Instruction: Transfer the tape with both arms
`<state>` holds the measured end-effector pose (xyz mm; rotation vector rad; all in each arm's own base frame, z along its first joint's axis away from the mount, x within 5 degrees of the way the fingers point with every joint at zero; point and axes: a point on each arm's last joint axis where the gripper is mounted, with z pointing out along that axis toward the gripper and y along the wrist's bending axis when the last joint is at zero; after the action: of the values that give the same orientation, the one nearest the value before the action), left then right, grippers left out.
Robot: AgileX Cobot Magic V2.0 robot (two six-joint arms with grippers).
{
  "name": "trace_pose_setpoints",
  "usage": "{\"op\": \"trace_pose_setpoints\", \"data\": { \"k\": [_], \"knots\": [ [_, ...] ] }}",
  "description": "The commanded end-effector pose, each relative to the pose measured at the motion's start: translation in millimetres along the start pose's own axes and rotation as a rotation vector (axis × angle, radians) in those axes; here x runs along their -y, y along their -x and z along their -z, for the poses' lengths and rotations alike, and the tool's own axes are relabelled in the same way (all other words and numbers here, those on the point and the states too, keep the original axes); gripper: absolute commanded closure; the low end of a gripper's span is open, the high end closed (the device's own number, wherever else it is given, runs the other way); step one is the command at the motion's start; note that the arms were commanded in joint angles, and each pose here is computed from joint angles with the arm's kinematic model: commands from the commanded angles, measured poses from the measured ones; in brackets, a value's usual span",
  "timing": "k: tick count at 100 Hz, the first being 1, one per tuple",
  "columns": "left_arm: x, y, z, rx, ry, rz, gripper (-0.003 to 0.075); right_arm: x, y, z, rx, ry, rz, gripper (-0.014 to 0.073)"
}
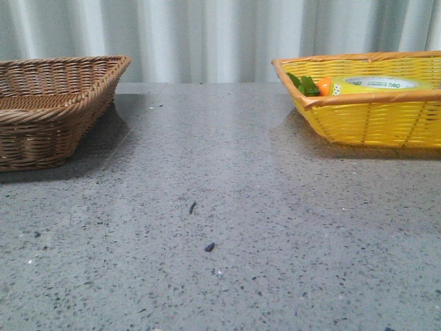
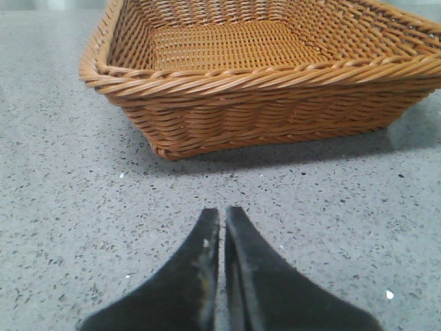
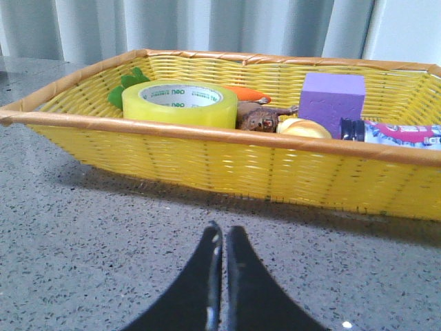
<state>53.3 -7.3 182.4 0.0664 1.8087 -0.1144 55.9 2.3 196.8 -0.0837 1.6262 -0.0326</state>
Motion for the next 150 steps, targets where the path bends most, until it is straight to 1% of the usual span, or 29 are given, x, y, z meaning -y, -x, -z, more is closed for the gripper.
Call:
{"op": "trace_pose_setpoints", "data": {
  "k": [1,9,14,18,24,31,41,94,105,118,126,132,138,139,140,146,150],
  "knots": [
    [-0.2,3.7,1.3,0.077,0.002,0.019,0.0741,1.1,-0.5,0.3,0.065,-0.019,0.011,0.0657],
    [-0.2,4.7,1.4,0.088,0.002,0.019,0.0741,1.0,-0.9,0.3,0.061,-0.018,0.009,0.0657],
    [0.2,7.3,1.6,0.116,-0.005,0.048,0.0741,0.9,-1.1,0.3,0.058,-0.018,0.009,0.0657],
    [1.2,9.8,2.0,0.144,-0.021,0.111,0.0741,0.9,-1.2,0.3,0.056,-0.017,0.009,0.0657],
    [2.1,15.5,3.0,0.204,-0.048,0.241,0.0741,0.8,-1.9,0.3,0.05,-0.016,0.009,0.0657],
    [1.6,19.0,3.8,0.242,-0.054,0.297,0.0741,0.7,-2.1,0.2,0.047,-0.015,0.009,0.0657],
    [0.6,22.4,4.7,0.283,-0.055,0.339,0.0741,0.7,-2.1,0.2,0.047,-0.015,0.009,0.0657],
    [0.5,22.8,4.8,0.288,-0.055,0.344,0.0741,0.6,-2.3,0.2,0.045,-0.014,0.002,0.0657],
    [-0.6,25.3,5.6,0.317,-0.049,0.345,0.0741,1.3,1.3,0.5,0.085,-0.022,0.0,0.0657],
    [-4.1,33.5,8.9,0.42,-0.027,0.349,0.0741,3.4,11.6,2.0,0.195,-0.043,-0.013,0.0657],
    [-6.7,39.7,12.0,0.496,-0.011,0.354,0.0741,4.6,18.7,3.7,0.239,-0.048,-0.063,0.0657],
    [-7.0,43.0,13.7,0.512,-0.013,0.369,0.0741,5.6,22.9,4.8,0.26,-0.048,-0.127,0.0657],
    [-6.4,47.5,15.8,0.514,-0.024,0.391,0.0741,7.3,27.2,6.1,0.283,-0.045,-0.266,0.0657],
    [-6.1,48.9,16.3,0.511,-0.027,0.394,0.0741,7.5,28.2,6.4,0.288,-0.046,-0.266,0.0657],
    [-6.0,50.1,16.9,0.515,-0.028,0.393,0.0741,7.9,28.5,6.5,0.292,-0.046,-0.295,0.0657],
    [-2.8,59.6,19.9,0.48,-0.051,0.39,0.0741,11.4,38.5,9.8,0.348,-0.051,-0.427,0.0657],
    [-0.4,69.6,22.9,0.461,-0.068,0.386,0.0741,12.8,45.8,12.1,0.372,-0.047,-0.492,0.0657]
  ]
}}
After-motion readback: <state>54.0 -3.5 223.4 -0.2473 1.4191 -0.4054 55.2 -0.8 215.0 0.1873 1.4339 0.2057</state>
